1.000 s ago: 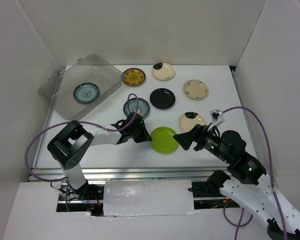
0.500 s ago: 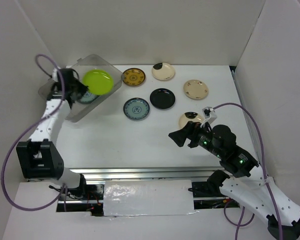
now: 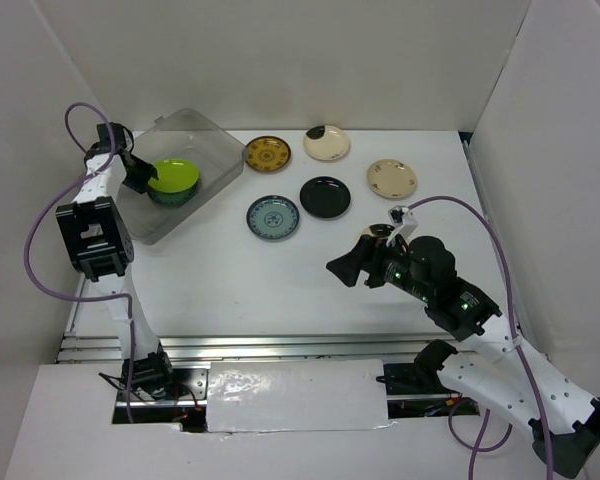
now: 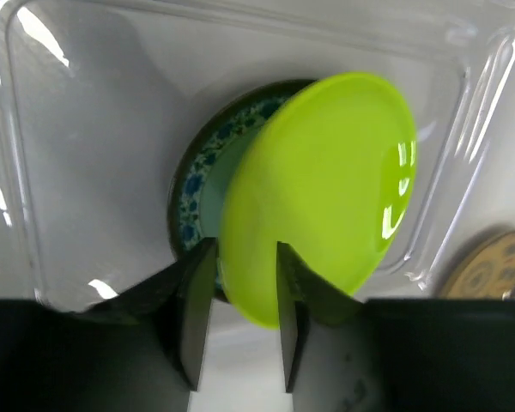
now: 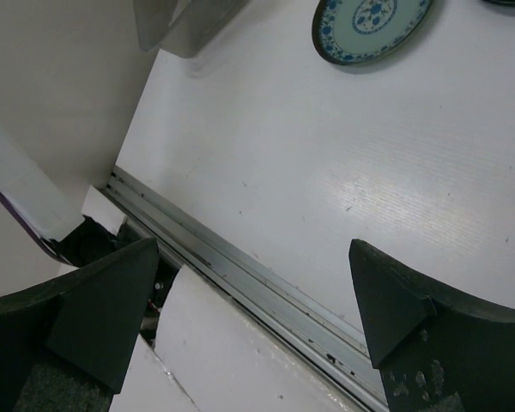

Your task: Place the plates into the plastic bin on the countertop

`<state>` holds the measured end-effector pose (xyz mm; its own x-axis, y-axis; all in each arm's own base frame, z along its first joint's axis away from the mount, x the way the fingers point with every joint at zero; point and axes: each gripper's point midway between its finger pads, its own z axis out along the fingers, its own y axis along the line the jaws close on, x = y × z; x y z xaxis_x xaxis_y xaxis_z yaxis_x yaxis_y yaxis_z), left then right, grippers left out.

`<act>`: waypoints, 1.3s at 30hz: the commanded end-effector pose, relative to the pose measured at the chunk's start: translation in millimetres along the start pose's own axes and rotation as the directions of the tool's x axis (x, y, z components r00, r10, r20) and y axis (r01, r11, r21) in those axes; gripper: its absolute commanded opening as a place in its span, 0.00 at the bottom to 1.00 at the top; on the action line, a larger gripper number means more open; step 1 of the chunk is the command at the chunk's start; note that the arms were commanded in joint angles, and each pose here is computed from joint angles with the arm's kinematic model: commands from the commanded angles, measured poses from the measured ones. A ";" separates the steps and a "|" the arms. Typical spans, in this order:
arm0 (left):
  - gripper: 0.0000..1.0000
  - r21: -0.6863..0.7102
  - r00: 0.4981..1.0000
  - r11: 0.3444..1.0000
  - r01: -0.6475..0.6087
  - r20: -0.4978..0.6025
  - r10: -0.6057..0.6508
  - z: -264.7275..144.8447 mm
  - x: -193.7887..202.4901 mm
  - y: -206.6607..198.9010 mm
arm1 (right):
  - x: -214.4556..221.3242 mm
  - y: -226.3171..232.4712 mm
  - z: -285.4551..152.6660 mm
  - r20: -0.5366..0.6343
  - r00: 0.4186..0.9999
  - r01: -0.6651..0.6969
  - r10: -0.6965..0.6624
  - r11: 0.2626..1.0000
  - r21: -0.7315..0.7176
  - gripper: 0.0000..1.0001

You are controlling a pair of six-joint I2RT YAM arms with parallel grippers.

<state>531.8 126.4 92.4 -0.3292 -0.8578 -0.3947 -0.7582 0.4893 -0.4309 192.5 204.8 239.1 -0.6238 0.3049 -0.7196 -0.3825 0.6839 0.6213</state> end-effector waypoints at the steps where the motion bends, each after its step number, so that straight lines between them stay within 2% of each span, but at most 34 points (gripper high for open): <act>1: 0.51 0.064 1.000 0.998 -0.015 0.019 0.014 -25.6 -9.0 -24.1 | -30.7 22.7 -9.4 0.087 0.995 0.046 -0.041 0.997 -0.061 1.00; 2: 0.65 0.039 0.998 0.999 -0.017 0.055 0.015 -34.3 -14.0 -21.6 | -30.7 21.4 -9.8 0.090 0.995 0.047 -0.042 0.997 -0.055 1.00; 3: 0.88 0.048 0.997 0.998 -0.030 0.067 0.027 -42.7 -11.5 -26.9 | -33.7 21.0 -11.4 0.101 0.994 0.053 -0.048 0.997 -0.050 1.00; 4: 0.97 0.032 0.995 0.998 -0.045 0.087 0.042 -47.8 -9.2 -22.4 | -36.0 18.0 -11.3 0.112 0.992 0.054 -0.050 0.998 -0.033 1.00; 5: 0.99 0.065 0.989 0.996 -0.065 0.139 0.055 -77.9 -15.4 -33.7 | -37.8 12.9 -11.3 0.119 0.992 0.049 -0.047 0.999 -0.008 1.00; 6: 0.99 0.060 0.986 0.993 -0.097 0.143 0.088 -88.7 0.9 -38.0 | -39.4 8.6 -9.9 0.124 0.992 0.036 -0.038 0.999 0.015 1.00; 7: 0.99 0.117 0.970 0.984 -0.132 0.217 0.105 -131.5 -5.1 -53.8 | -43.3 0.1 -7.9 0.144 0.989 0.019 -0.027 0.998 0.055 1.00; 8: 0.99 0.130 0.955 0.974 -0.186 0.257 0.148 -152.2 13.5 -68.6 | -45.0 -10.3 -4.9 0.153 0.988 -0.003 -0.011 0.996 0.090 1.00; 9: 0.99 0.116 0.951 0.969 -0.219 0.248 0.185 -155.4 36.3 -62.0 | -45.8 -21.8 0.1 0.163 0.986 -0.055 0.033 0.989 0.134 1.00; 10: 0.99 0.179 0.936 0.950 -0.256 0.290 0.197 -189.6 46.1 -73.0 | -47.4 -28.6 2.7 0.175 0.983 -0.086 0.059 0.984 0.156 1.00; 11: 0.99 0.259 0.931 0.913 -0.315 0.273 0.244 -204.0 86.2 -93.5 | -47.5 -44.2 5.9 0.196 0.974 -0.150 0.112 0.970 0.190 1.00; 12: 0.99 0.288 0.938 0.902 -0.321 0.230 0.260 -207.5 116.9 -82.0 | -47.5 -51.6 7.6 0.210 0.968 -0.179 0.136 0.963 0.199 1.00; 13: 0.99 0.369 0.938 0.864 -0.343 0.186 0.293 -215.3 155.2 -94.0 | -41.6 -59.1 11.8 0.215 0.963 -0.207 0.165 0.960 0.190 1.00; 14: 0.99 0.409 0.944 0.850 -0.330 0.154 0.293 -216.3 176.9 -93.3 | -42.2 -56.5 10.3 0.230 0.953 -0.236 0.198 0.960 0.152 1.00; 15: 0.99 0.422 0.953 0.856 -0.299 0.092 0.287 -204.8 205.8 -73.9 | -45.3 -60.5 9.4 0.251 0.944 -0.254 0.215 0.957 0.137 1.00; 17: 0.99 0.498 0.960 0.826 -0.263 0.053 0.274 -205.6 237.1 -77.0 | -43.2 -53.2 7.1 0.250 0.939 -0.259 0.238 0.964 0.056 1.00; 18: 0.99 0.487 0.965 0.840 -0.240 0.030 0.259 -194.7 249.9 -60.8 | -43.6 -54.6 5.9 0.254 0.937 -0.261 0.242 0.964 0.045 1.00; 23: 0.99 0.572 0.978 0.799 -0.186 0.029 0.207 -168.3 272.0 -53.1 | -39.2 -47.0 -0.9 0.249 0.947 -0.198 0.201 0.979 -0.038 1.00; 27: 0.99 0.566 0.977 0.810 -0.151 -0.041 0.211 -128.5 285.7 -49.6 | -35.6 -51.8 -1.0 0.246 0.944 -0.208 0.221 0.975 -0.077 1.00; 32: 0.99 0.490 0.975 0.859 -0.150 -0.072 0.211 -82.8 293.2 -45.0 | -34.0 -63.1 -2.9 0.239 0.942 -0.228 0.236 0.972 -0.059 1.00; 33: 0.96 0.466 0.975 0.871 -0.153 -0.075 0.211 -77.1 294.4 -42.0 | -32.5 -63.0 -3.7 0.233 0.943 -0.230 0.238 0.971 -0.059 1.00; 34: 0.88 0.465 0.976 0.871 -0.158 -0.060 0.209 -74.5 290.0 -49.0 | -34.8 -65.2 -6.0 0.247 0.941 -0.225 0.231 0.973 -0.054 1.00; 36: 0.85 0.409 0.975 0.896 -0.171 -0.064 0.215 -59.8 292.9 -41.9 | -35.4 -66.9 -7.8 0.252 0.939 -0.230 0.235 0.972 -0.049 1.00; 37: 0.72 0.399 0.975 0.900 -0.174 -0.060 0.216 -56.7 290.0 -44.3 | -36.1 -66.4 -9.1 0.253 0.939 -0.229 0.234 0.972 -0.052 1.00; 39: 0.65 0.366 0.974 0.915 -0.172 -0.074 0.212 -46.9 292.5 -39.6 | -38.4 -67.9 -11.2 0.259 0.937 -0.231 0.236 0.972 -0.051 1.00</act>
<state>430.4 -157.6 40.2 -0.5403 -0.7355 -0.4088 -0.3969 0.6511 -0.6470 236.5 138.6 214.9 -0.5161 0.6207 -0.5902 -0.2084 0.5774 0.7894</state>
